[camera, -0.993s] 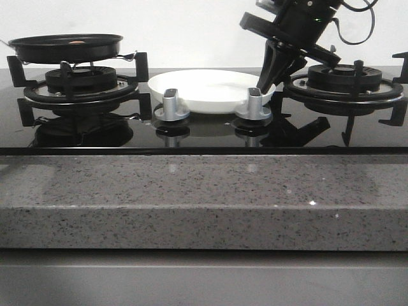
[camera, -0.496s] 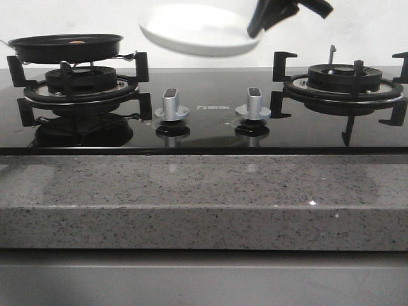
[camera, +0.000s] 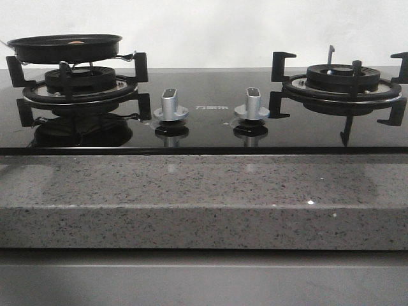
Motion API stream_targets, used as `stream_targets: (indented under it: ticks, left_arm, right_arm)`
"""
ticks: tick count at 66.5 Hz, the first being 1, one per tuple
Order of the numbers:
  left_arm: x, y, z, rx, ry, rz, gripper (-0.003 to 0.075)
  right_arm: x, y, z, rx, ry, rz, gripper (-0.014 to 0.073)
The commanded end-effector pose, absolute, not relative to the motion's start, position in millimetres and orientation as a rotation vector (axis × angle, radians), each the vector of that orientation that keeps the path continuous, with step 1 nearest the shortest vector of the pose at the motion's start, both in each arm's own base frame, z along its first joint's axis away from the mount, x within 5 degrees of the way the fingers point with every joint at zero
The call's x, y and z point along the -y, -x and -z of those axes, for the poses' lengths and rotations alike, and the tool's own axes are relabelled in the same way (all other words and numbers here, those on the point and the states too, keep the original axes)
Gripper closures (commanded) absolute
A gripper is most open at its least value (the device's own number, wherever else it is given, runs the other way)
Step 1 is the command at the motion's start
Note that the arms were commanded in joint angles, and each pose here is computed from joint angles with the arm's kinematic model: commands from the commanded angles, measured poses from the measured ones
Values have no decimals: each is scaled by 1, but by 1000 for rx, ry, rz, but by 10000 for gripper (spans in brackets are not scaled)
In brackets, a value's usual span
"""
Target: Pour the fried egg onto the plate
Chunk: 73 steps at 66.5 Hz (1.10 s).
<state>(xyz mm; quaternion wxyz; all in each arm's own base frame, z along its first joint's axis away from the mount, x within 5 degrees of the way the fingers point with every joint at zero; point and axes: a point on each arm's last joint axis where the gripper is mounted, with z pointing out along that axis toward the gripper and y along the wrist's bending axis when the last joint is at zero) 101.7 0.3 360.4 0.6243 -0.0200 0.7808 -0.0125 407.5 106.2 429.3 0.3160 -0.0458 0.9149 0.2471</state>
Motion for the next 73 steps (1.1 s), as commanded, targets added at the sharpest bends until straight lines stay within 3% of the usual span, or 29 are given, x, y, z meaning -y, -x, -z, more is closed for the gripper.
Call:
stream_targets:
  ticks: [1,14,29,50,73]
  left_arm:
    - [0,-103,-377,-1690,41,31,262]
    - [0,-103,-377,-1690,41,31,262]
    - [0,-103,-377,-1690,41,31,262]
    - [0,-103,-377,-1690,41,31,262]
    - [0,-103,-377,-1690,41,31,262]
  right_arm:
    - [-108,-358,-463,-2417,190,-680,661]
    - [-118,-319,-442,-2525,235,-612,661]
    - [-133,-298,-401,-2511,269,-532,661]
    - [-137,-312,-341,-2557,208,-504,661]
    - [-139,-323,-331,-2537,190,-501,661]
